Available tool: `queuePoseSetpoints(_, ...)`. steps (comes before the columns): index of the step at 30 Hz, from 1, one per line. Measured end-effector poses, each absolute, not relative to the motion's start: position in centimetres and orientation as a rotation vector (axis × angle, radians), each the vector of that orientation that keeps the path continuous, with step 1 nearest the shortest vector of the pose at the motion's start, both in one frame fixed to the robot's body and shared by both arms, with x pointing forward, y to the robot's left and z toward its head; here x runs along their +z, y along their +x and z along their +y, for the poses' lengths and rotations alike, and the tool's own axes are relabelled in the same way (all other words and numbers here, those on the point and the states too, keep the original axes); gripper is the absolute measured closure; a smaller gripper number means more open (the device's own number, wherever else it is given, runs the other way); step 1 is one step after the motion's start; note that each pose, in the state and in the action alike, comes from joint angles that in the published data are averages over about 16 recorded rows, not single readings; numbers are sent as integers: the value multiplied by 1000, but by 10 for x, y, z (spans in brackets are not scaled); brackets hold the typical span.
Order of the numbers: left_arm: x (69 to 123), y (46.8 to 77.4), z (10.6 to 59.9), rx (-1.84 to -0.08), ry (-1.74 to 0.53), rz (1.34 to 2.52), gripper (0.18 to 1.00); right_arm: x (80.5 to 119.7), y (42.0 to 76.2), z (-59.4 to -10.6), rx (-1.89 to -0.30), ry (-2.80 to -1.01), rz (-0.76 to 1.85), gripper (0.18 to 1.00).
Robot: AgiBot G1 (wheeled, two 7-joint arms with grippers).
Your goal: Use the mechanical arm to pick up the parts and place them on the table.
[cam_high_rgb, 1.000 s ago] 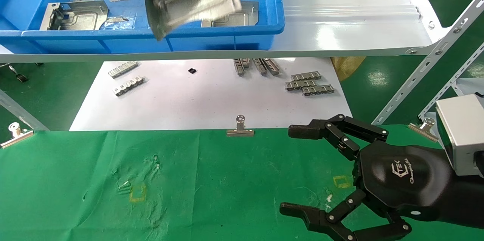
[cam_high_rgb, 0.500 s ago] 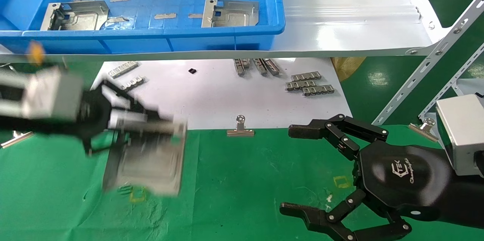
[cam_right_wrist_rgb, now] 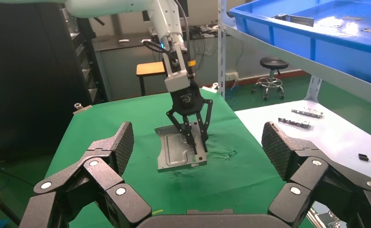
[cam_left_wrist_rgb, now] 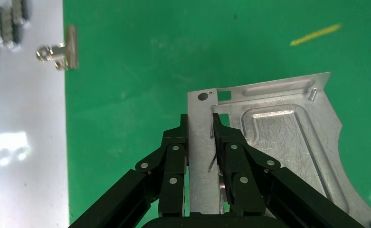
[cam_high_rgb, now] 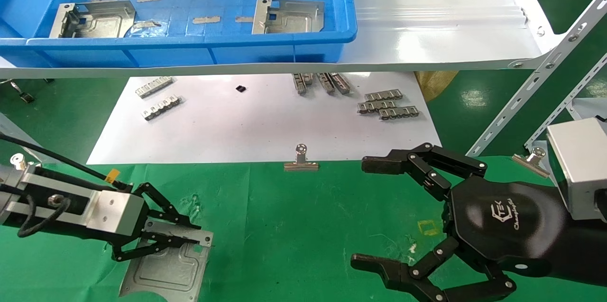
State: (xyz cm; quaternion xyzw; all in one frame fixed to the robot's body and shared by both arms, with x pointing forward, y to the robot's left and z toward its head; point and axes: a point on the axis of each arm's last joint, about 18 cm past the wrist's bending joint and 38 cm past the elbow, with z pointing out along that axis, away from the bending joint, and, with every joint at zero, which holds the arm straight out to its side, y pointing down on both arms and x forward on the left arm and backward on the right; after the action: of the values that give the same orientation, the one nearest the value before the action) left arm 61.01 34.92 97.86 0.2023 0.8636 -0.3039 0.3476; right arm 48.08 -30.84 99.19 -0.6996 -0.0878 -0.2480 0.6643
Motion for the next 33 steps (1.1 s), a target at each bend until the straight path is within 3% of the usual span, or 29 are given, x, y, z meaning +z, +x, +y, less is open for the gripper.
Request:
queuePoseSetpoints(12, 964, 631, 362, -753, 453, 2235, 888, 992, 481, -308, -560, -1580, -198, 178)
queuePoseSetpoints(19, 969, 630, 362, -834, 403, 2201, 828, 992, 481, -308, -560, -1580, -198, 178)
queuePoseSetpoints(33, 972, 615, 364, -1066, 284, 2142, 553, 992, 481, -308, -560, -1580, -198, 178)
